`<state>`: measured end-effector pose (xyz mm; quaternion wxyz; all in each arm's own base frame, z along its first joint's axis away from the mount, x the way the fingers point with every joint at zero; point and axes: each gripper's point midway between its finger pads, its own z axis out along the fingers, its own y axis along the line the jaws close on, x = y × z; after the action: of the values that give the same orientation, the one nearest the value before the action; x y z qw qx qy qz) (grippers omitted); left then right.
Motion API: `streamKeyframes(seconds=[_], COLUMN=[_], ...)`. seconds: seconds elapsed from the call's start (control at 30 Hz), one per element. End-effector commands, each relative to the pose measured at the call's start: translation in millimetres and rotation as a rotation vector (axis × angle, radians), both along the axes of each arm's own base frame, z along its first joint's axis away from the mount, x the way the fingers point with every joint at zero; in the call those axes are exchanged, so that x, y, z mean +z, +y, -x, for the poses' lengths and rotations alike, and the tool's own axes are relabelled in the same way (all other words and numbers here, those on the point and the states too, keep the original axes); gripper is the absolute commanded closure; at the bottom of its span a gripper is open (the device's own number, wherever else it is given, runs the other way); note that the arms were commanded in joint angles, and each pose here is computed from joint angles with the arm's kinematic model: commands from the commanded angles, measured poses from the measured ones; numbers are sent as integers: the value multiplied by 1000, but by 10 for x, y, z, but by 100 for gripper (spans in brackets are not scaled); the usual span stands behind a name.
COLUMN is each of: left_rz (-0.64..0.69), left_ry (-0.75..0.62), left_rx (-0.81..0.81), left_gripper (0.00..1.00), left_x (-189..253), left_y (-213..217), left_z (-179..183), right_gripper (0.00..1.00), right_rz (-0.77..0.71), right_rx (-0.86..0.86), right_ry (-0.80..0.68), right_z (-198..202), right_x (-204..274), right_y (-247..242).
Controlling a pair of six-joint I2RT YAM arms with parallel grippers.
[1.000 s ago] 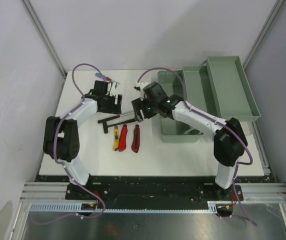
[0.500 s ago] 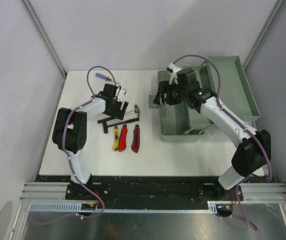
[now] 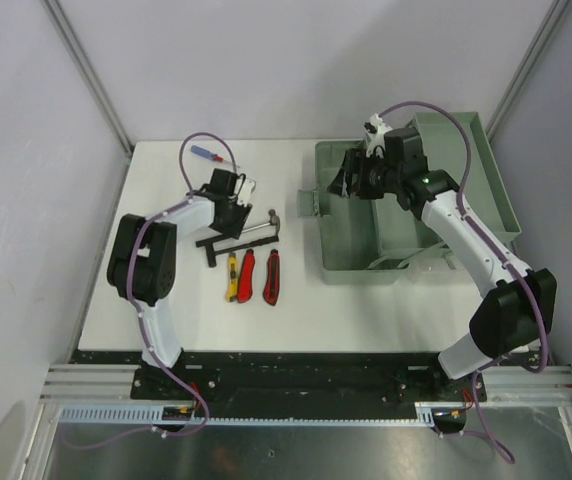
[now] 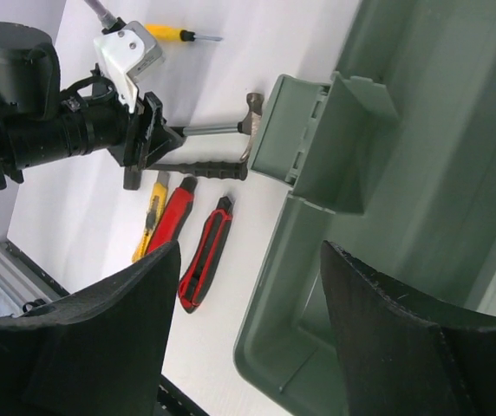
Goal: Pack the tool kit
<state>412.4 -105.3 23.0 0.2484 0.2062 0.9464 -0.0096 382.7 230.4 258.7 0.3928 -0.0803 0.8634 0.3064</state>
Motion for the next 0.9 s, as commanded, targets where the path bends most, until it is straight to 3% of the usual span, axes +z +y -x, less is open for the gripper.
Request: streamKeyframes(seconds=[0.0,0.17,0.2,0.3,0.4,0.67,0.87], left_rz=[-52,-83,-84,-73,-70,-74,-8], left_ry=[34,62,72,102,112,44,-92], left_rx=[4,-41,-47,-46,-6,116,170], left_gripper=[49,46,51,84,98,100,100], left_x=[-177,-197,-210,-235,-233,24,656], left_y=[15,-92,-113,-179,-187,-138,-206], left_z=[15,53,69,114,107,-99,-332], right_gripper=[30,30,30,30,30,30,30], right_rz=[-26,-24,-24,-21,-18,-15,-15], right_rx=[-1,-21,-25,-36,-45,-58,-81], right_ry=[-24,-24,-25,-23,-18,-21,-34], right_z=[78,91,90,92,100,125,148], right_x=[159,179,183,175,168,186,251], right_y=[-66,-147,-163,-208,-248,-304,-381])
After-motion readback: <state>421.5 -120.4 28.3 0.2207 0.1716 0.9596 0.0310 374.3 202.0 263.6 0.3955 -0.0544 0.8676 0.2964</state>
